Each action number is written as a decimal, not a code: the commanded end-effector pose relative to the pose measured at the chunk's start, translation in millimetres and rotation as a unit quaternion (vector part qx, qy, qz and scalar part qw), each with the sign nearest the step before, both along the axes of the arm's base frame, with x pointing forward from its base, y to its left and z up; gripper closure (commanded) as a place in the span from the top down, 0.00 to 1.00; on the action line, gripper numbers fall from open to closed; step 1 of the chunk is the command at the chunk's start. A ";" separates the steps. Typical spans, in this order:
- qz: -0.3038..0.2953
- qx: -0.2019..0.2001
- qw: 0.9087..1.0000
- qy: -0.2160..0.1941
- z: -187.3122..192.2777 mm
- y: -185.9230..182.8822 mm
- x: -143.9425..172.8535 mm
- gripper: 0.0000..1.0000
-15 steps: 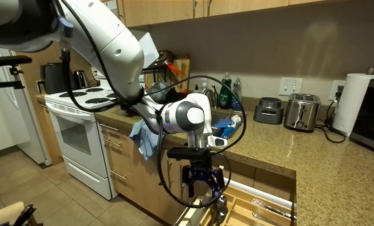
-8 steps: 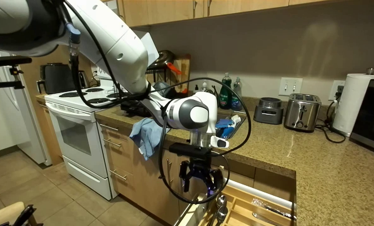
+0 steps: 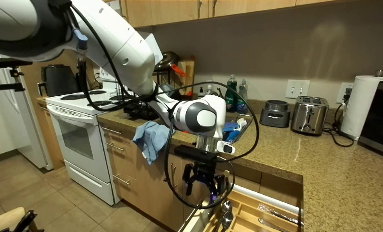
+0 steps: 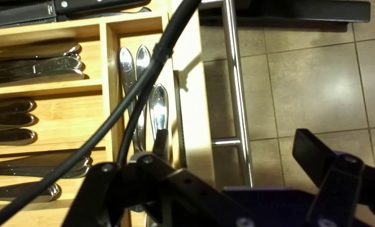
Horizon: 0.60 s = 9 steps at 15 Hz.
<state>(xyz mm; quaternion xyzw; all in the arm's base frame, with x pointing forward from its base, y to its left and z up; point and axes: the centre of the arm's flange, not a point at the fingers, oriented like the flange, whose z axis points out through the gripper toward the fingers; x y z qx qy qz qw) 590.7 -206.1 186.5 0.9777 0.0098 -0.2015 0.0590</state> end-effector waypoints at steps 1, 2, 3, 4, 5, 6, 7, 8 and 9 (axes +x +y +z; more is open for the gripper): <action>0.006 0.018 1.000 0.009 -6.0 -0.6 0.3 1.00; 0.009 0.018 1.000 0.010 -8.1 1.6 -0.8 1.00; 0.011 0.019 1.000 0.012 -10.1 4.6 -2.0 1.00; 0.014 0.022 1.000 0.014 -11.2 7.5 -2.6 1.00; 0.018 0.023 0.999 0.014 -11.5 12.2 -3.5 1.00; 0.022 0.025 0.999 0.014 -11.8 16.1 -3.8 1.00; 0.027 0.025 0.999 0.014 -11.6 19.0 -4.1 1.00; 0.032 0.027 0.999 0.014 -10.9 21.5 -4.0 1.00; 0.035 0.029 0.999 0.014 -10.8 23.7 -3.6 1.00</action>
